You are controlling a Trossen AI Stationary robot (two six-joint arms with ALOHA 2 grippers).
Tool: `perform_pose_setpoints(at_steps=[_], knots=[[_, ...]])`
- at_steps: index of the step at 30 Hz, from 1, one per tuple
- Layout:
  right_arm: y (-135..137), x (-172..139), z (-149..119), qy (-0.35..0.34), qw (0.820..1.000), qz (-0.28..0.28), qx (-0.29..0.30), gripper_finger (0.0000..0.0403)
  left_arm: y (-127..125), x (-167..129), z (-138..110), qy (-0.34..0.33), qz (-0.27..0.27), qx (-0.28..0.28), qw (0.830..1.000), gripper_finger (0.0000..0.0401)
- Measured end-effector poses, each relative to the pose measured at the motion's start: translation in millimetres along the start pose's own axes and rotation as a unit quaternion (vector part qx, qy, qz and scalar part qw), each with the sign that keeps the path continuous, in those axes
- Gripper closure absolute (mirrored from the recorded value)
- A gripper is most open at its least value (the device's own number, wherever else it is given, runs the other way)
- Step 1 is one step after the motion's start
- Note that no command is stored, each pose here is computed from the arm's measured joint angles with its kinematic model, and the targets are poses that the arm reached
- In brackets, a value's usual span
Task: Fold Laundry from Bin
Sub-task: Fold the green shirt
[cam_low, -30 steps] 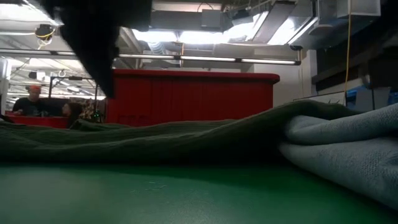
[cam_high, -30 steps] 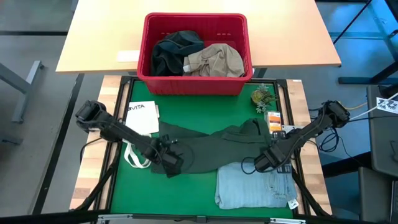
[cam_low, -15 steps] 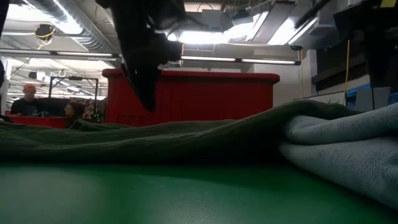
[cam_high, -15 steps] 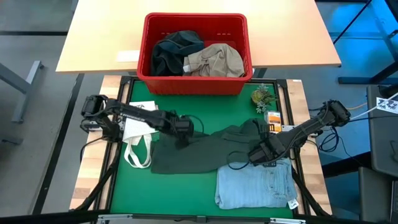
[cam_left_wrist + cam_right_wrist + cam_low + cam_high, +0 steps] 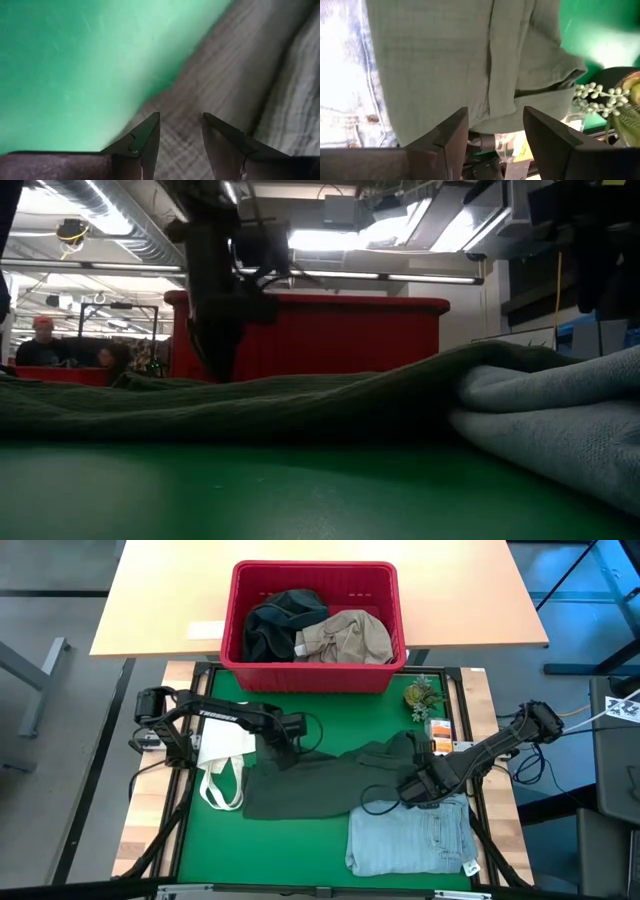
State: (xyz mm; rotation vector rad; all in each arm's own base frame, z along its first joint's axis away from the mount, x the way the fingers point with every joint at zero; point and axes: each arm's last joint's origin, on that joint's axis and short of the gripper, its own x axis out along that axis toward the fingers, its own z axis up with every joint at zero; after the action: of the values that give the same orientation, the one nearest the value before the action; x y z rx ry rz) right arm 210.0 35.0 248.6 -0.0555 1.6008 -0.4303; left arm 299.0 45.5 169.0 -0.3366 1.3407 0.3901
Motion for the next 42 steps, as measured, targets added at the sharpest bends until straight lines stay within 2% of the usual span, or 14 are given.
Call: perform_pose_setpoints(at_steps=[3, 9, 15, 19, 24, 31, 39, 42], knots=[[0, 0, 2, -0.016, 1.0, -0.015, 0.002, 0.0213, 3, 9, -4, -0.004, -0.015, -0.005, 1.0, 0.026], [-8, 1, 6, -0.033, 0.998, -0.058, 0.016, 0.0213, 11, 25, -21, 0.022, -0.012, -0.014, 1.0, 0.0273], [-28, 25, 12, 0.004, 0.999, -0.032, 0.027, 0.0213, 8, 26, -28, 0.045, -0.032, -0.024, 0.998, 0.0344], [-41, 48, 20, -0.002, 1.0, -0.008, 0.025, 0.0213, 4, 22, -28, 0.053, -0.038, -0.018, 0.998, 0.0394], [-62, 72, 29, -0.019, 0.999, -0.004, 0.037, 0.0213, 0, 13, -29, 0.089, -0.026, -0.02, 0.995, 0.0394], [-87, 99, 45, -0.012, 0.999, -0.004, 0.042, 0.0213, -7, 6, -50, 0.188, -0.006, -0.033, 0.981, 0.0398], [-88, 131, 64, -0.003, 1.0, 0.006, 0.019, 0.0213, -22, 1, -67, 0.233, 0.022, -0.025, 0.972, 0.04], [-86, 140, 71, -0.012, 1.0, 0.007, 0.01, 0.0213, -27, -1, -72, 0.253, 0.015, -0.034, 0.967, 0.04]])
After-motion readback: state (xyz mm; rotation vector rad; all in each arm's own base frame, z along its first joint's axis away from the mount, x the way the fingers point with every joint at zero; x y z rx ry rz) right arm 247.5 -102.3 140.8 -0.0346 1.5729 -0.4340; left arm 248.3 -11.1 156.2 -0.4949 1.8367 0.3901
